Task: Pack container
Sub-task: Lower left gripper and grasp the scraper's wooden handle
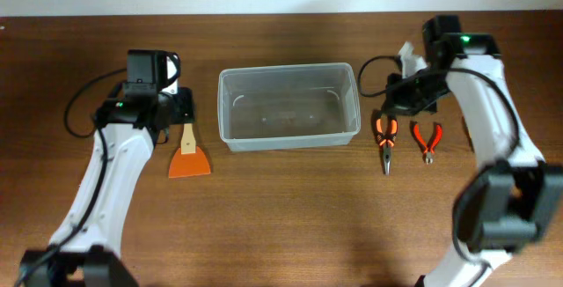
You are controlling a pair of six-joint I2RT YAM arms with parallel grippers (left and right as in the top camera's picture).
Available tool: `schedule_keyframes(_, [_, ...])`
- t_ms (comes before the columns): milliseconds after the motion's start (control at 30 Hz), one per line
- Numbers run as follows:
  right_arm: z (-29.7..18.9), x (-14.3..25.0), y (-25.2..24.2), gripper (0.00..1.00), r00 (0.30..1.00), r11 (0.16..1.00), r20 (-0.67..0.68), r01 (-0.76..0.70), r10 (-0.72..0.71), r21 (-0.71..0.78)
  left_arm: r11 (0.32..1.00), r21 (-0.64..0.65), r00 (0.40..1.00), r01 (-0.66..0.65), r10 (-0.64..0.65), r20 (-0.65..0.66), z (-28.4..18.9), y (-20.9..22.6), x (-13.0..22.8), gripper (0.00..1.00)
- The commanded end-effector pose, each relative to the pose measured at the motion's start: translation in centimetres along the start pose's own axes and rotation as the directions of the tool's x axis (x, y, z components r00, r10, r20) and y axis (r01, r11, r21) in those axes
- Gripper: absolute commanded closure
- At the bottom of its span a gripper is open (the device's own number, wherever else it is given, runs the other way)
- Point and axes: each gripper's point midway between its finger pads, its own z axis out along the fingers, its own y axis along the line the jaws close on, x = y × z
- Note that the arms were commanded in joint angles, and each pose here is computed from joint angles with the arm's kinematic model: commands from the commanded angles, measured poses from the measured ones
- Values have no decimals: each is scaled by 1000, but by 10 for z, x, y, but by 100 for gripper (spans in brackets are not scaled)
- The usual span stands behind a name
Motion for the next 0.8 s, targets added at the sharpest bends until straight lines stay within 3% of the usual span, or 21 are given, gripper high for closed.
schedule_keyframes(0, [-61,2,36,97,981,993,167,109,-99,-51,999,26,999,-38,39,-20,11,-3,1,95])
schedule_keyframes(200, [-128,17,61,96,913,975,355,221,-203,-13,999,21,996,-49,50,-70,31,-3,10,93])
schedule_keyframes(367, [-164,33,71,96,865,968,444,251,-236,25,1000,6,986,-22,23,-164,51,-1,32,76])
schedule_keyframes(433, [-173,39,74,92,851,966,464,258,-244,35,1000,5,982,-22,22,-186,59,-1,37,70])
schedule_keyframes(467, [-177,42,75,86,846,965,473,262,-247,37,1000,4,980,-22,23,-198,64,-1,40,69])
schedule_keyframes(500, [-181,45,77,72,840,963,482,265,-251,39,1000,4,976,-23,23,-214,67,0,44,67])
schedule_keyframes(567, [-188,49,80,40,827,961,500,272,-257,44,1000,1,963,-14,14,-269,71,0,57,61])
schedule_keyframes(600, [-193,52,81,18,820,960,510,276,-260,47,1000,-4,953,-12,10,-302,72,1,65,58])
schedule_keyframes(633, [-196,54,81,1,813,959,519,278,-263,51,1000,-10,946,-15,11,-323,73,2,71,46])
schedule_keyframes(667, [-200,56,81,1,807,960,529,276,-263,56,999,-28,941,-21,11,-339,74,5,75,37])
schedule_keyframes(767, [-211,62,79,1,788,961,557,268,-263,74,995,-94,941,-46,11,-338,79,17,75,31])
